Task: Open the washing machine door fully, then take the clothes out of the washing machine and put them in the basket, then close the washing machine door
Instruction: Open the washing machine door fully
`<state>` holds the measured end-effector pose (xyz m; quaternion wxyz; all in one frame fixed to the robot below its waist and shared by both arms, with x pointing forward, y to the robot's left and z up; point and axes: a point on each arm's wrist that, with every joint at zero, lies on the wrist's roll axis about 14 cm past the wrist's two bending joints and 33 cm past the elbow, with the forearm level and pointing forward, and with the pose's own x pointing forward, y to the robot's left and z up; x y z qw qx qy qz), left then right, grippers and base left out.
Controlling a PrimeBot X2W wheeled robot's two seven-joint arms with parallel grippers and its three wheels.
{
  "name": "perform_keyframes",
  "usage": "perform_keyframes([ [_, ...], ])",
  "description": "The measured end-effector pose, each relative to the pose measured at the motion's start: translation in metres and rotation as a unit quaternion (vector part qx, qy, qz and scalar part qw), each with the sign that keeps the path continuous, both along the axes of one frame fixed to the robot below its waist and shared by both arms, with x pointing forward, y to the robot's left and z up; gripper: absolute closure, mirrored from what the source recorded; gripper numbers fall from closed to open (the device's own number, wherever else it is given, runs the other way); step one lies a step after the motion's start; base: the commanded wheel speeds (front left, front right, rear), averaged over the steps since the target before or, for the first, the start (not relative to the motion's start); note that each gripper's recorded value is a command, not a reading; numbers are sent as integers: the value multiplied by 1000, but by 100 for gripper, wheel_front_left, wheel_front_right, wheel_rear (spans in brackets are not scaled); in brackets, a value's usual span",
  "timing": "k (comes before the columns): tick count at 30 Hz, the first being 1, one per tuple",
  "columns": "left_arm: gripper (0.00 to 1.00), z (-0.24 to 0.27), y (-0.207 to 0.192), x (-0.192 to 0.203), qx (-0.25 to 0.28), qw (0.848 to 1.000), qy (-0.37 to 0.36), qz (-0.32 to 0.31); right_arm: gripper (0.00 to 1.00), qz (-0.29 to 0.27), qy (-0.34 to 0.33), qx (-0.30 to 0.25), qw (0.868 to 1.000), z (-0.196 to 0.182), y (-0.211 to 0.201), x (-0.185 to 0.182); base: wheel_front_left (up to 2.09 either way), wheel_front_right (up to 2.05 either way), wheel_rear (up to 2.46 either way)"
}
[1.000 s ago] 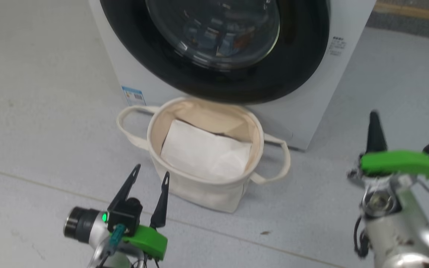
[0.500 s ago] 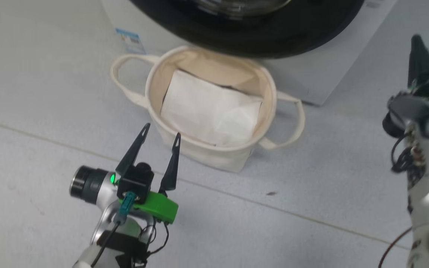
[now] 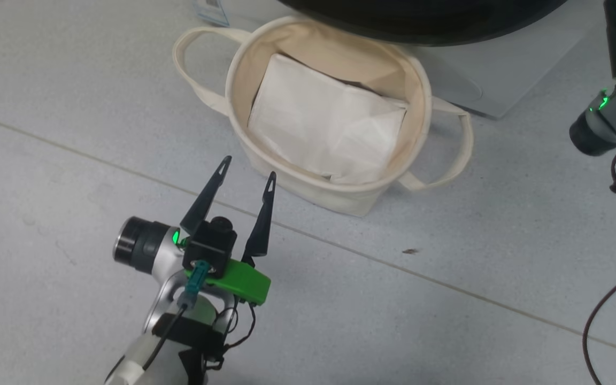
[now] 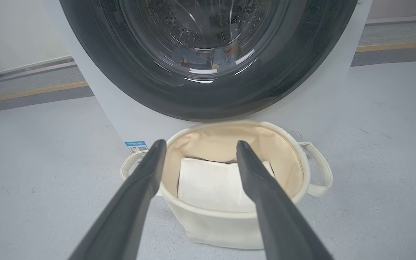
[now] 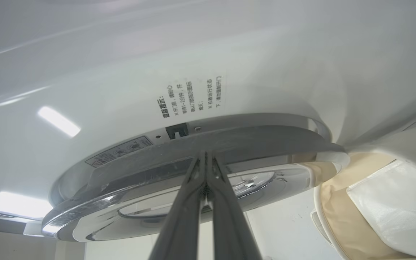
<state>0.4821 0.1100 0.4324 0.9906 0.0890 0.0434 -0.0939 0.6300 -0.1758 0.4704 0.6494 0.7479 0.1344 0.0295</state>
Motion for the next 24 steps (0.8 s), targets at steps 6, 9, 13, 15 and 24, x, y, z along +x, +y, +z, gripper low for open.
perform_keyframes([
  [6,0,-10,-3,1,1,1000,9,-3,100,-2,-7,19,1000,2,-2,15,0,0,0],
  [9,0,-15,-4,2,3,1000,14,-5,100,-4,-9,18,1000,1,-4,22,0,0,0],
  [13,0,-24,-3,2,3,1000,22,-2,100,4,-1,29,1000,-8,3,30,0,0,0],
  [15,0,-27,-2,5,5,1000,23,-1,100,18,7,34,999,-15,11,33,0,0,0],
  [24,0,-29,7,10,12,1000,23,11,100,52,23,38,998,-28,28,44,0,0,0],
])
